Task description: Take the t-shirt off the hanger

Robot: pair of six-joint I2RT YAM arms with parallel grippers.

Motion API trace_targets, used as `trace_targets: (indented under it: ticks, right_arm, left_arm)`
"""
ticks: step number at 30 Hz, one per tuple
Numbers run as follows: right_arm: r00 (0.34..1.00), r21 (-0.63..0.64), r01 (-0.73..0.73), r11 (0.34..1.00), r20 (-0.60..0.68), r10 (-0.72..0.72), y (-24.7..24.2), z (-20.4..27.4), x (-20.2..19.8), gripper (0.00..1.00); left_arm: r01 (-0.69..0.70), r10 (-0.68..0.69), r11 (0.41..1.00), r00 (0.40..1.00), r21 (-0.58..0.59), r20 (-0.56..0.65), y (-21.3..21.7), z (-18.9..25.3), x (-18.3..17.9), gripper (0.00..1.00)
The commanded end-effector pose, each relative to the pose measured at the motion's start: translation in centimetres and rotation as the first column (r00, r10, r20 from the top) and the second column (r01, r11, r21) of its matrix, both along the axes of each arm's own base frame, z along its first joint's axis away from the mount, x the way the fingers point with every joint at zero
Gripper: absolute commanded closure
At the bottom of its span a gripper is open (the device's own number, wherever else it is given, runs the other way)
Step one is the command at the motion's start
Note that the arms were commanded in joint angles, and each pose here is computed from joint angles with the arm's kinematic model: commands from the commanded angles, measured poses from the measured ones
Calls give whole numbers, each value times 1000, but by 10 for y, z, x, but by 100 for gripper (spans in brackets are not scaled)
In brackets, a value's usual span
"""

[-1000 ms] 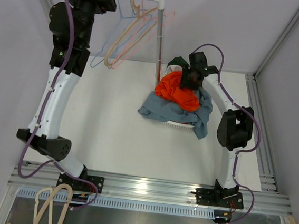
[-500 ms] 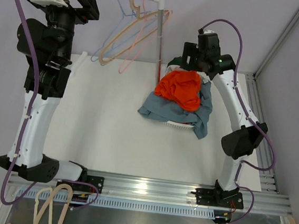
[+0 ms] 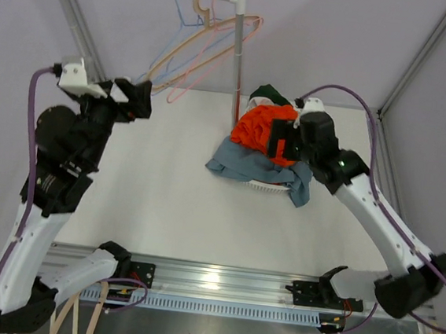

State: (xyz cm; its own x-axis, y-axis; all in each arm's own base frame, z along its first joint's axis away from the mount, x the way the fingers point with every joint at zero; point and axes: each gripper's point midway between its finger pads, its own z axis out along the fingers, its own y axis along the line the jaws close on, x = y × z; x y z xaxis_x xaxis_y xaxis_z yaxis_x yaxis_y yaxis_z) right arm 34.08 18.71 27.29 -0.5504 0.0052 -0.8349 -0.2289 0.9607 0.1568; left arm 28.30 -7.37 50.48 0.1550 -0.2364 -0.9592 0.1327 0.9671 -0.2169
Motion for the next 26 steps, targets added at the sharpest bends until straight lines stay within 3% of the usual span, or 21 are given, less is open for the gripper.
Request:
trace_targets:
  ticks: [1, 5, 14, 19, 26]
  right_arm:
    - [966, 163, 9, 987, 254, -51, -14, 70, -16, 0]
    - [960, 160, 29, 987, 269, -72, -36, 75, -47, 0]
    - [945, 185, 65, 981, 305, -120, -82, 48, -105, 1]
    - [935, 228, 48, 972, 331, -124, -89, 54, -122, 1]
    - [951, 199, 81, 977, 277, -135, -89, 43, -117, 0]
  left_arm:
    - [-27, 18, 997, 993, -73, -120, 8, -57, -17, 0]
    - [9, -23, 997, 983, -78, -181, 13, -95, -47, 0]
    - [62, -104, 989, 937, -136, -333, 5, -176, -73, 1]
    - [73, -123, 983, 944, -167, -306, 8, -189, -85, 1]
    - [66, -108, 988, 942, -140, -317, 10, -196, -83, 1]
